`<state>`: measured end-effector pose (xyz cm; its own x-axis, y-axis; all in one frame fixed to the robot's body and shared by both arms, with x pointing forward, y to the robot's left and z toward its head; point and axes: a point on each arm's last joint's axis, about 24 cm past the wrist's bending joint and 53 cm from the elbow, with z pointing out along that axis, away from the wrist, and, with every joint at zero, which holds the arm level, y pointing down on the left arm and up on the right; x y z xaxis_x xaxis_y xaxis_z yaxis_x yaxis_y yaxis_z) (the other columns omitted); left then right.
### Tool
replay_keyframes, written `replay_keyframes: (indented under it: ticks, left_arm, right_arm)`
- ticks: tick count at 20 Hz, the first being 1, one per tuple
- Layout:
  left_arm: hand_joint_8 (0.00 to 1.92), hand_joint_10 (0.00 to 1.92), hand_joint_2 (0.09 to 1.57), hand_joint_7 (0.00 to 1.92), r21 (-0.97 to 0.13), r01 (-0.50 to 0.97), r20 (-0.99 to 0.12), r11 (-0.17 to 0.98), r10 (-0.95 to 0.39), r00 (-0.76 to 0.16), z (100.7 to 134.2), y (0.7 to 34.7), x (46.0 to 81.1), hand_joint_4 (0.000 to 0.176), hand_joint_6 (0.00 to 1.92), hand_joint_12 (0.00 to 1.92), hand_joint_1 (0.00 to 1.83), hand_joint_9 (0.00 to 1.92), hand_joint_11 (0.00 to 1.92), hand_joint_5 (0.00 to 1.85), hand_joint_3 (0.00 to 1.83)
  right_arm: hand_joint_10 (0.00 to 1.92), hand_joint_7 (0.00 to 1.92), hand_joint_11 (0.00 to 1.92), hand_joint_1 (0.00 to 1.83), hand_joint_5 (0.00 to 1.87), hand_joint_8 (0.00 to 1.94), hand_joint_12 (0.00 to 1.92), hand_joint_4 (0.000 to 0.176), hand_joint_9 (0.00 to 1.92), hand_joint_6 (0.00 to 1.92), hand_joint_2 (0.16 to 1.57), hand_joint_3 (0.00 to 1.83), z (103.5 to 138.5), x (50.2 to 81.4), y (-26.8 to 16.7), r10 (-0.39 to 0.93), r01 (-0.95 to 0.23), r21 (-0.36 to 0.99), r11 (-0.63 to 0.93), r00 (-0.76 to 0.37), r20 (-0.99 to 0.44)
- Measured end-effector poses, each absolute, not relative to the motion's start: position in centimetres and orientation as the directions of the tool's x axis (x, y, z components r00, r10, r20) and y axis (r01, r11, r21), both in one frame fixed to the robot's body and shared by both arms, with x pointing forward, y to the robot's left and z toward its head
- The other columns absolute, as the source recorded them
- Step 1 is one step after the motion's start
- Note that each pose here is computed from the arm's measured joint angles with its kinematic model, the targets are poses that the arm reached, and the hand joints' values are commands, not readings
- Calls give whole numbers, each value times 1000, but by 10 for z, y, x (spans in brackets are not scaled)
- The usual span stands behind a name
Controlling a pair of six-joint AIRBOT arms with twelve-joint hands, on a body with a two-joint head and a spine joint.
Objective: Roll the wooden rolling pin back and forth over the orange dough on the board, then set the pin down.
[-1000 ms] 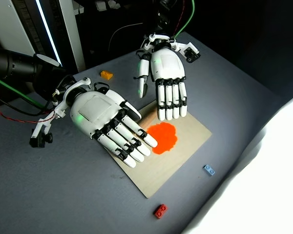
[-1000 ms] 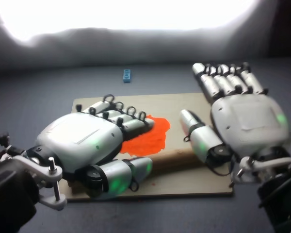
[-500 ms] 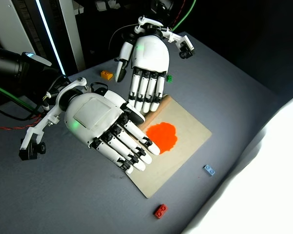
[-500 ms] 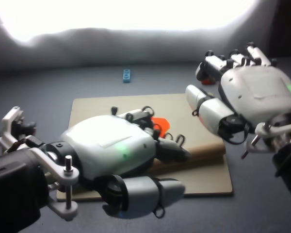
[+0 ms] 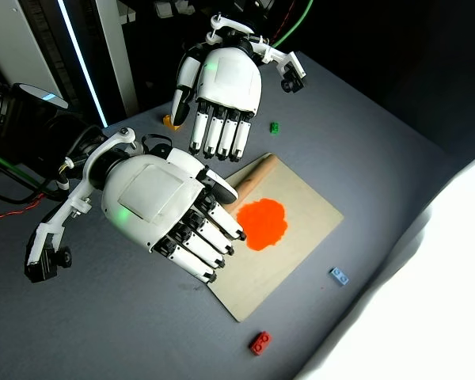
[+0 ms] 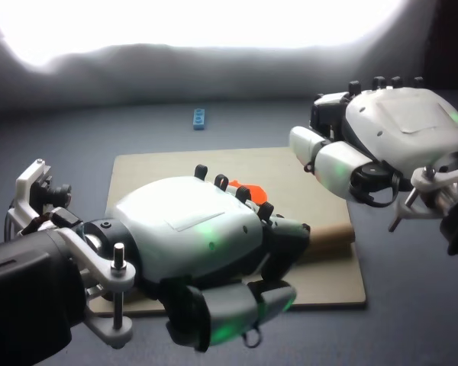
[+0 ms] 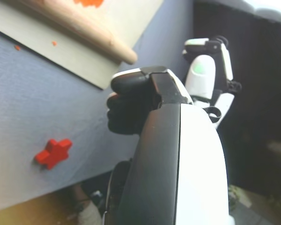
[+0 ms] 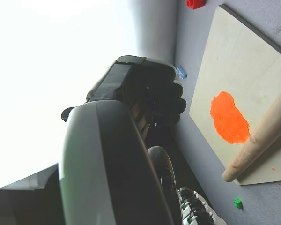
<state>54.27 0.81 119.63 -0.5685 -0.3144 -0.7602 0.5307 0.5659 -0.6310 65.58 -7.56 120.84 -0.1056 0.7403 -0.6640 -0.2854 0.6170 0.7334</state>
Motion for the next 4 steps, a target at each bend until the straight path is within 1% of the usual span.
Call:
replay_keyframes:
  ticks: [1, 2, 3, 4]
  left_arm:
    - [1786, 1907, 1518, 644, -631, 533, -760, 564, -314, -568, 1197, 7, 543, 90, 1921, 1921, 577, 618, 510, 385, 0]
    - [1815, 1918, 1516, 682, -631, 536, -761, 561, -317, -565, 1200, 7, 543, 94, 1921, 1921, 578, 654, 557, 391, 0]
    - [1829, 1920, 1516, 699, -631, 537, -762, 560, -319, -564, 1201, 7, 543, 99, 1921, 1921, 577, 661, 551, 393, 0]
    - [1811, 1921, 1560, 730, -631, 539, -763, 557, -320, -562, 1203, 6, 543, 0, 1890, 1921, 255, 671, 551, 568, 64]
  right_arm:
    - [1746, 796, 586, 47, 671, 1572, 1921, 0, 645, 1519, 1540, 2, 1212, 656, -74, 744, -295, 734, 611, -103, -661]
    - [1796, 791, 590, 69, 658, 1599, 1921, 0, 647, 1526, 1544, 2, 1215, 656, -73, 750, -298, 741, 602, -107, -653]
    - [1799, 792, 592, 89, 658, 1597, 1921, 0, 651, 1532, 1544, 1, 1215, 656, -72, 753, -298, 744, 597, -112, -649]
    - [1797, 816, 612, 128, 675, 1572, 1921, 0, 679, 1528, 1539, 0, 1215, 656, -71, 753, -301, 747, 593, -121, -646]
